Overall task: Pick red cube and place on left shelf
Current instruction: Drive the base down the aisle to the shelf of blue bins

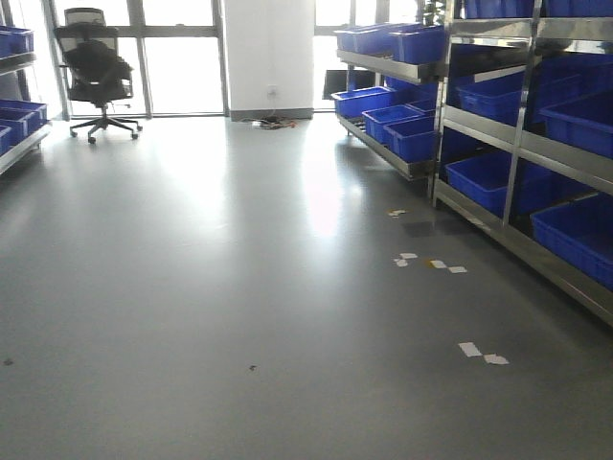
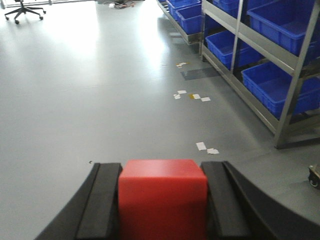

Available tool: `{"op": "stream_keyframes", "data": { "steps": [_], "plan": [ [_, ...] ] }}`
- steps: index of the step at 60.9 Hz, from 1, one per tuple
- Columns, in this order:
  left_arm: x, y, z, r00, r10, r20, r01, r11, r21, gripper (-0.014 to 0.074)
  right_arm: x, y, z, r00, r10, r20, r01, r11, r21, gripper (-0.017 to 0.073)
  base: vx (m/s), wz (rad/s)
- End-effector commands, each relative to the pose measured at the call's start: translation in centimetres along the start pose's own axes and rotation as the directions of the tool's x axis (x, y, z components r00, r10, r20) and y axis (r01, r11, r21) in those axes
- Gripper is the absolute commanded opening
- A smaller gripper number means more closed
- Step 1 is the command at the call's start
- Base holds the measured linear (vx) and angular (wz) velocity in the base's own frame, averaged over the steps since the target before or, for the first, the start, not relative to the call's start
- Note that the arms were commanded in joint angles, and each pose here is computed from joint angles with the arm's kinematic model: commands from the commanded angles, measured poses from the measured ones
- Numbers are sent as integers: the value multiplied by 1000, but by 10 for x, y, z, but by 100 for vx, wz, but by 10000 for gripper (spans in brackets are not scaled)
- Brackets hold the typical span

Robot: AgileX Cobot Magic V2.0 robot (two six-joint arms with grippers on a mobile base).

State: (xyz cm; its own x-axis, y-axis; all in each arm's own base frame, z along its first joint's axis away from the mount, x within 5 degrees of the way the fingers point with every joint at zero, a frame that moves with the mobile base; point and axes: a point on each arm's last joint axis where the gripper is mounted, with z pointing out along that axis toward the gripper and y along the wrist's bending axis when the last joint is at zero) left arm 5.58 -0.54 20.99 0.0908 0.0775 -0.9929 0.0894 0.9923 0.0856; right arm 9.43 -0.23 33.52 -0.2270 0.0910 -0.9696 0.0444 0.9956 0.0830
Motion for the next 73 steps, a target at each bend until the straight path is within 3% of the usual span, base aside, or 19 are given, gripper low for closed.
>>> {"op": "stream_keyframes", "data": {
  "steps": [1,33,73],
  "plan": [
    [0,0,1,999,-1,53,1,1000,-4,106,-16,1,-3,994,-14,110,15,1000,-7,66,-21,19],
    [0,0,1,999,-1,53,1,1000,-4,106,-16,1,-3,994,-14,109,15,1000,-7,66,1,8],
    [0,0,1,999,-1,53,1,1000,-4,106,-16,1,-3,994,-14,110,15,1000,-7,66,31,23]
  ]
}}
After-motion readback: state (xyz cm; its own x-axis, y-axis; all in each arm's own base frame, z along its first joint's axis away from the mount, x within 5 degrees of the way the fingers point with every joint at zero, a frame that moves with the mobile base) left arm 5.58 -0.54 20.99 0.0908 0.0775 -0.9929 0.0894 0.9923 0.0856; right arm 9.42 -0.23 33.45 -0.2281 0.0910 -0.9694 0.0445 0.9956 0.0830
